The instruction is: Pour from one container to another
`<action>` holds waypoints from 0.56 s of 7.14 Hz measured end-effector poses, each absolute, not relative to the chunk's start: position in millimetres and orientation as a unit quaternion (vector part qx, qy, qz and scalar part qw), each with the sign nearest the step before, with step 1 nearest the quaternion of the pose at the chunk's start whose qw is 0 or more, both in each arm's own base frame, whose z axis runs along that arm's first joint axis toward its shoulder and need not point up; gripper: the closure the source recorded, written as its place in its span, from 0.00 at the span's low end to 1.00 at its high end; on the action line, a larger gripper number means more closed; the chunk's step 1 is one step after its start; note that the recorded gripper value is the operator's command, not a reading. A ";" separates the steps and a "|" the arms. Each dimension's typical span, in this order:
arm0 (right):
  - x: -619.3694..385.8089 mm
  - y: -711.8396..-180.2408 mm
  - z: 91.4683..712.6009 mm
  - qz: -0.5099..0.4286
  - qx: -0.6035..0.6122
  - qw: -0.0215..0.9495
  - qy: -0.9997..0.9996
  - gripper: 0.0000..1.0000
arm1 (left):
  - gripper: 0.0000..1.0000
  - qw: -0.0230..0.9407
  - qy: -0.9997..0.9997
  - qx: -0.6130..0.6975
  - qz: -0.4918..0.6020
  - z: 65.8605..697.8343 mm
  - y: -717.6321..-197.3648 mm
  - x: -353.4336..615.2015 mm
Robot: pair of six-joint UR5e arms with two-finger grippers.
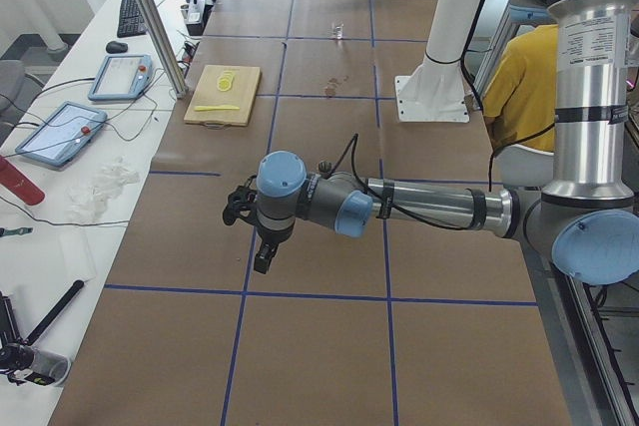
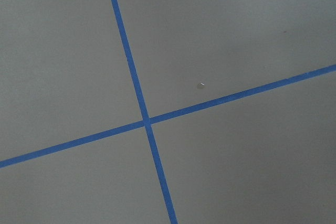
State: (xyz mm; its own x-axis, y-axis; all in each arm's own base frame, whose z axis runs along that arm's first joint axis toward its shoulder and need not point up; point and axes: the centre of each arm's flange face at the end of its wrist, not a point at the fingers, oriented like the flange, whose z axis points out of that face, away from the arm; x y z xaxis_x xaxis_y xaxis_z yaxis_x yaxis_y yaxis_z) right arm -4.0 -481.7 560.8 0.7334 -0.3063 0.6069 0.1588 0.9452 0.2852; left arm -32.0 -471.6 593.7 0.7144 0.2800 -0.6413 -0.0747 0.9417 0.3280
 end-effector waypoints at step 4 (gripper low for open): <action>-5.4 -480.7 569.7 -0.124 0.097 0.923 -0.352 0.00 | 0.00 0.882 0.400 0.196 0.156 596.5 -443.8 14.3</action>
